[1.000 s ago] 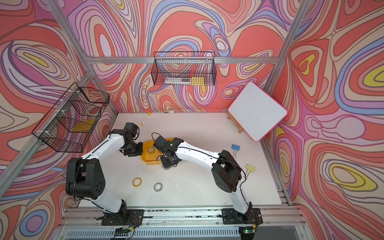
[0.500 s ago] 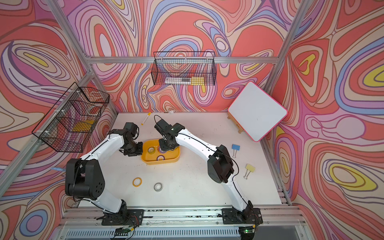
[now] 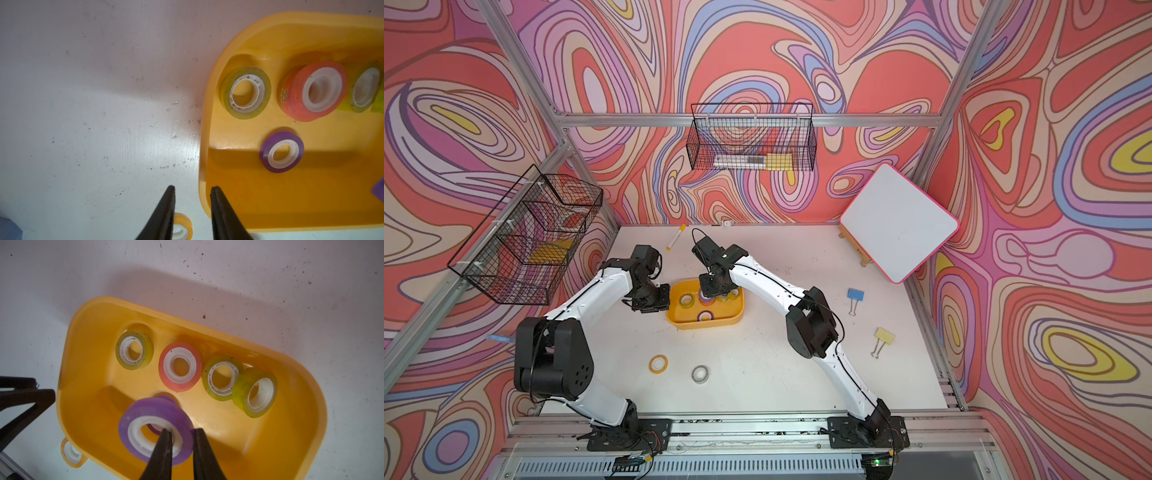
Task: Put the transparent tape into the storage box
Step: Place the tape in the storage box.
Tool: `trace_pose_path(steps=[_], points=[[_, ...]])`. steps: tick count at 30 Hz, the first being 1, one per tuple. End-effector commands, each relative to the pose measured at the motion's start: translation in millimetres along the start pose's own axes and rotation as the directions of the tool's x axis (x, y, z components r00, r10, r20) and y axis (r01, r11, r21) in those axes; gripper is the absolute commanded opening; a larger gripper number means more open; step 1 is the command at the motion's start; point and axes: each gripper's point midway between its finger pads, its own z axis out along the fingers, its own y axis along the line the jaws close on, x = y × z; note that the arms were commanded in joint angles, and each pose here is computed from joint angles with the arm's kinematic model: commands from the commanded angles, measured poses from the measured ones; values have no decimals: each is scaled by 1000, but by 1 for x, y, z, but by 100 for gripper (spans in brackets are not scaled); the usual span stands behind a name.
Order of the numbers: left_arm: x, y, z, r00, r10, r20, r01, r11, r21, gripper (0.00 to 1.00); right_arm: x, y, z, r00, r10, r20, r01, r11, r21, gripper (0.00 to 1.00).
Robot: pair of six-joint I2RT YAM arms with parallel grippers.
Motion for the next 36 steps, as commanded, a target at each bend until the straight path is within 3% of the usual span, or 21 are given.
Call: trace_pose_path(steps=[1, 20, 25, 32, 36], points=[[5, -1, -5, 1000, 6, -5, -6, 1000, 8, 35, -11, 2, 13, 999, 15, 28, -14, 1000, -20, 19], [5, -2, -5, 1000, 5, -6, -5, 1000, 16, 35, -28, -2, 40, 996, 62, 70, -60, 998, -34, 22], [4, -3, -6, 1000, 7, -3, -7, 1000, 20, 35, -33, -1, 25, 995, 49, 89, -46, 998, -39, 23], [3, -3, -10, 1000, 6, 14, -6, 1000, 20, 37, -29, 3, -15, 991, -20, 133, 28, 998, -60, 35], [2, -3, -11, 1000, 4, 22, -4, 1000, 23, 38, -21, -2, -28, 991, -43, 124, 48, 998, -43, 36]])
